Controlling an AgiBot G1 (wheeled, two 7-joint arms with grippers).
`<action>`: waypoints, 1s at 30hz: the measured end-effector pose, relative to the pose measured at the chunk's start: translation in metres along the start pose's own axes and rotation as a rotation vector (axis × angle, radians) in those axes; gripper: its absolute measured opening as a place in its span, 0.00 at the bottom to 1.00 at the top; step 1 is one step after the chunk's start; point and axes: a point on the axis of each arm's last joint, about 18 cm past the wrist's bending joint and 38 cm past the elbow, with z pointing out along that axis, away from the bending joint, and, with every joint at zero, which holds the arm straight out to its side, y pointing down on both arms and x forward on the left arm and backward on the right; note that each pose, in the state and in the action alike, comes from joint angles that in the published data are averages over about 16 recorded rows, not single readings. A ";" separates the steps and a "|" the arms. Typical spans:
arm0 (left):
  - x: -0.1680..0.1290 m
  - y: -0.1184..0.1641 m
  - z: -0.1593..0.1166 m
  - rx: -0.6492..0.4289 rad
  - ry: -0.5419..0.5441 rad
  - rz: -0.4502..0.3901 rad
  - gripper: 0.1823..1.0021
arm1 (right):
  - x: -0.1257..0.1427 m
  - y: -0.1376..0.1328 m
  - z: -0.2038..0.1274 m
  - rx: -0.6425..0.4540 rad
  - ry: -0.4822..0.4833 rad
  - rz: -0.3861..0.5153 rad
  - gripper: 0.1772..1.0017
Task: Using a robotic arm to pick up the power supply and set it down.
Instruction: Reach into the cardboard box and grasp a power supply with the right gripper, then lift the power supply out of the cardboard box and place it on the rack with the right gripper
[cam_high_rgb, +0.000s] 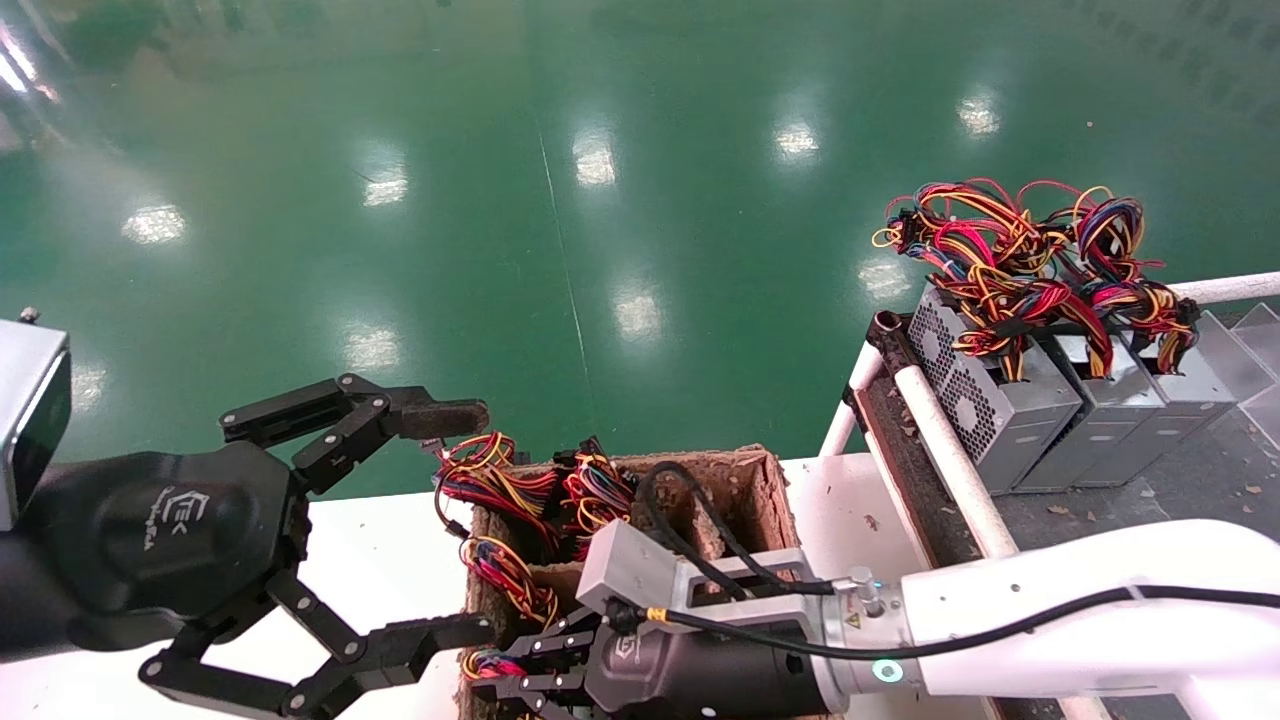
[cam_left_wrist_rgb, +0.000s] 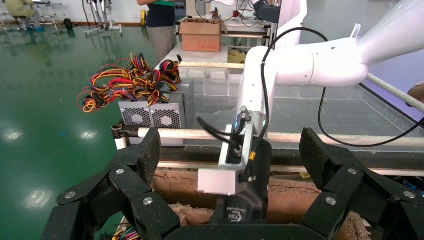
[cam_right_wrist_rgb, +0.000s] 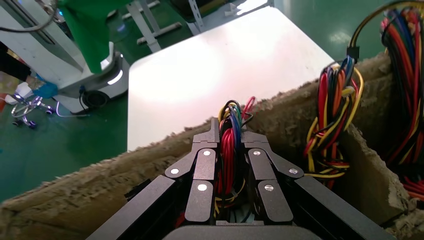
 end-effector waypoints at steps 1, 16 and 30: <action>0.000 0.000 0.000 0.000 0.000 0.000 1.00 | 0.000 -0.002 -0.003 0.011 0.001 0.000 0.13; 0.000 0.000 0.000 0.000 0.000 0.000 1.00 | 0.004 -0.050 -0.083 0.262 0.072 0.016 0.09; 0.000 0.000 0.000 0.000 0.000 0.000 1.00 | -0.003 -0.097 -0.205 0.450 0.176 -0.076 0.09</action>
